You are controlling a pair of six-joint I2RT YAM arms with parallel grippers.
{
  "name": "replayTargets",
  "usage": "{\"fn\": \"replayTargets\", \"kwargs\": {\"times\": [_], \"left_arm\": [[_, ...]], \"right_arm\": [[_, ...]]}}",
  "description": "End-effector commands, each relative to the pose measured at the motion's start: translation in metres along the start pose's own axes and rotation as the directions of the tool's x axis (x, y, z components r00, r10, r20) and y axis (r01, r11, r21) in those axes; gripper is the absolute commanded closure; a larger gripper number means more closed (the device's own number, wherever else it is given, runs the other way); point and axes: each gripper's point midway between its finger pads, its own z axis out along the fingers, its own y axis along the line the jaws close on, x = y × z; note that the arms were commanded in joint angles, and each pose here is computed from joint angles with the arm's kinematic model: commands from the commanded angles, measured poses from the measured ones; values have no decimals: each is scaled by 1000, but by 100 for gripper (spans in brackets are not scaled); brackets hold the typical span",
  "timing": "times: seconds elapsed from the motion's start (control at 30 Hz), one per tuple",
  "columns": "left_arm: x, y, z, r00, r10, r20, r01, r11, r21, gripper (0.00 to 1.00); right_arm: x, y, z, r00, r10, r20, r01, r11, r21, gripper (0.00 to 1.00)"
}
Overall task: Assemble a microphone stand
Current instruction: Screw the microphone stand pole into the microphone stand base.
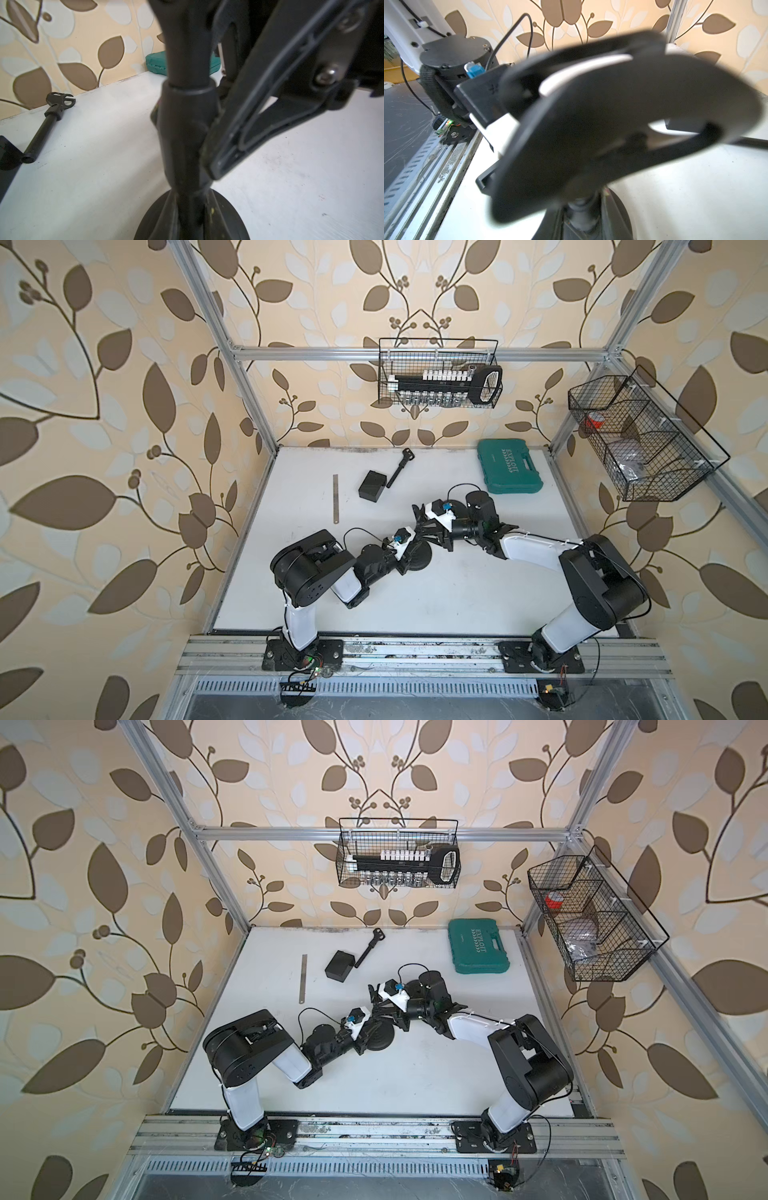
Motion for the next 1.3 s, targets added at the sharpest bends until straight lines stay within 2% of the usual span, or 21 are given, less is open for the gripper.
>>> {"fn": "replayTargets", "kwargs": {"times": [0.0, 0.17, 0.2, 0.3, 0.43, 0.73, 0.97, 1.13, 1.23, 1.27], "left_arm": [[29, 0, 1, 995, 1, -104, -1, 1000, 4, 88], [27, -1, 2, 995, -1, -103, 1, 1000, 7, 86], [26, -1, 2, 995, -3, -104, 4, 1000, 8, 84], [24, -2, 3, 994, -7, -105, 9, 1000, 16, 65], [12, -4, 0, 997, -8, -72, 9, 1000, 24, 59], [-24, -5, -1, 1000, 0, -8, 0, 999, 37, 61], [-31, 1, -3, 1000, 7, 9, -7, 1000, 2, 69], [-28, 2, -3, 1000, 11, 2, -11, 1000, -2, 70], [-22, 1, -2, 1000, 22, -15, -22, 1000, 0, 79], [-19, 1, -1, 999, 26, -19, -25, 1000, 2, 81]], "right_arm": [[7, 2, 4, 1000, 22, 21, -22, 1000, 1, 81], [18, -2, 5, 998, 64, 27, -66, 996, 66, 96], [21, -2, 6, 997, 74, 22, -76, 994, 80, 99], [27, -6, 6, 994, 111, 23, -113, 981, 155, 100], [34, -12, 2, 993, 116, 13, -114, 945, 306, 100], [44, 1, 2, 993, 113, -43, -75, 853, 516, 100], [48, 10, 3, 989, 146, 2, -117, 784, 609, 100], [50, 10, 6, 983, 180, 35, -164, 780, 604, 100], [52, 14, 13, 980, 196, 20, -173, 807, 564, 99], [52, 16, 15, 980, 198, 17, -175, 821, 544, 92]]}}
